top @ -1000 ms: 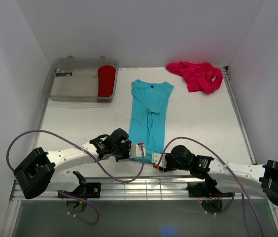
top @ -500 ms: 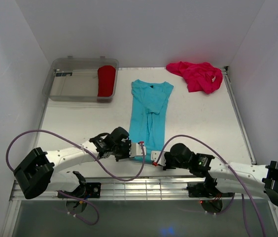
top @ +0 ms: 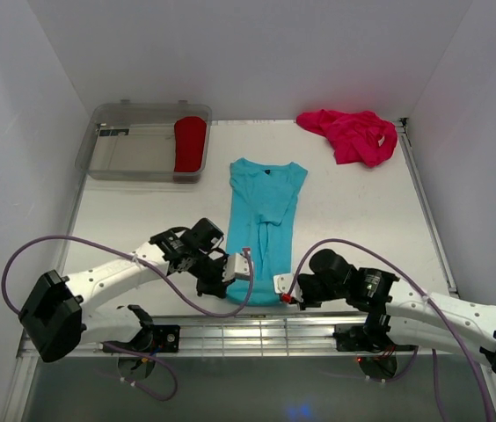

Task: Roll the t-shirts
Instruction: Roll the T-shirt to the center of the board.

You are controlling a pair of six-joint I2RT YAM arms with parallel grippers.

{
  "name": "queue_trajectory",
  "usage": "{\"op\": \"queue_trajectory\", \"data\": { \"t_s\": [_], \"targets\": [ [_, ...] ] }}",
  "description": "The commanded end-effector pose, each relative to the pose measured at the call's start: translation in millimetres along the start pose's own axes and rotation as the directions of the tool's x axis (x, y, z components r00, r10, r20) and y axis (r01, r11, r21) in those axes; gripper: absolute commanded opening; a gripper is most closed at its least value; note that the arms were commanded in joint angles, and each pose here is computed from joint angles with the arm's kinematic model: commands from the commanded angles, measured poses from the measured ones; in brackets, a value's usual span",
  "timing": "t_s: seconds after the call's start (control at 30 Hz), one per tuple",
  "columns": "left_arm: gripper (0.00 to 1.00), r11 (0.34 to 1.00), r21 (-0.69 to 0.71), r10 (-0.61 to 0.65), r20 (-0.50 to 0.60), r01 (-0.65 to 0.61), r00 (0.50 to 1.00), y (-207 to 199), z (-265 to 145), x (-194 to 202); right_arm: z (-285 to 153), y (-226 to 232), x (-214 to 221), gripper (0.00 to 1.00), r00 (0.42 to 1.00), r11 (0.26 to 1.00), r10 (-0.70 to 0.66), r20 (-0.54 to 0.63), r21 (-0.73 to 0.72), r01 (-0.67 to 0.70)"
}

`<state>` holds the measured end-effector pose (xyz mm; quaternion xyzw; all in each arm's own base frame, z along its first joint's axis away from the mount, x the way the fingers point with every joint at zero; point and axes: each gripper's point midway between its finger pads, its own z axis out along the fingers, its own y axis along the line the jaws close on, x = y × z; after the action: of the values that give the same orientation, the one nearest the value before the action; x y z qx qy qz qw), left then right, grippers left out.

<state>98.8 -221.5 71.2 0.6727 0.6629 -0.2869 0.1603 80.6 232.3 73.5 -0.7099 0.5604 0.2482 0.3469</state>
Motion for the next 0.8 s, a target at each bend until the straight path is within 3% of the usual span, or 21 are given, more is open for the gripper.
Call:
{"op": "queue_trajectory", "data": {
  "t_s": [0.0, 0.17, 0.33, 0.6, 0.7, 0.77],
  "targets": [
    [0.00, 0.989, 0.107, -0.110, 0.065, 0.102, 0.992, -0.9, -17.2, -7.8, -3.7, -4.0, -9.7, 0.08, 1.000, 0.999, 0.019, 0.018, -0.032, -0.019],
    [0.00, 0.975, 0.178, -0.143, 0.049, 0.132, 0.989, 17.6, -15.2, -13.5, 2.8, -25.4, 2.9, 0.08, 0.989, 0.989, 0.149, 0.025, -0.010, -0.148],
    [0.00, 0.980, 0.154, -0.135, 0.043, 0.127, 0.990, 38.9, -19.8, -7.1, 7.5, -44.7, 12.0, 0.08, 0.973, 0.973, 0.229, -0.032, 0.041, -0.228],
    [0.00, 0.912, 0.211, -0.346, -0.064, 0.351, 0.936, 66.4, -4.4, 14.7, -0.2, -75.2, 8.9, 0.10, 0.972, 0.955, 0.233, 0.041, 0.178, -0.236],
    [0.01, 0.894, 0.218, -0.390, -0.049, 0.391, 0.920, 80.6, -4.2, 7.0, 0.4, -76.1, 15.3, 0.18, 0.969, 0.950, 0.245, 0.018, 0.195, -0.244],
    [0.04, 0.905, 0.206, -0.375, -0.029, 0.373, 0.926, 89.7, -5.9, 0.2, -1.8, -80.5, 20.6, 0.36, 0.966, 0.940, 0.258, 0.000, 0.230, -0.251]
  ]
}}
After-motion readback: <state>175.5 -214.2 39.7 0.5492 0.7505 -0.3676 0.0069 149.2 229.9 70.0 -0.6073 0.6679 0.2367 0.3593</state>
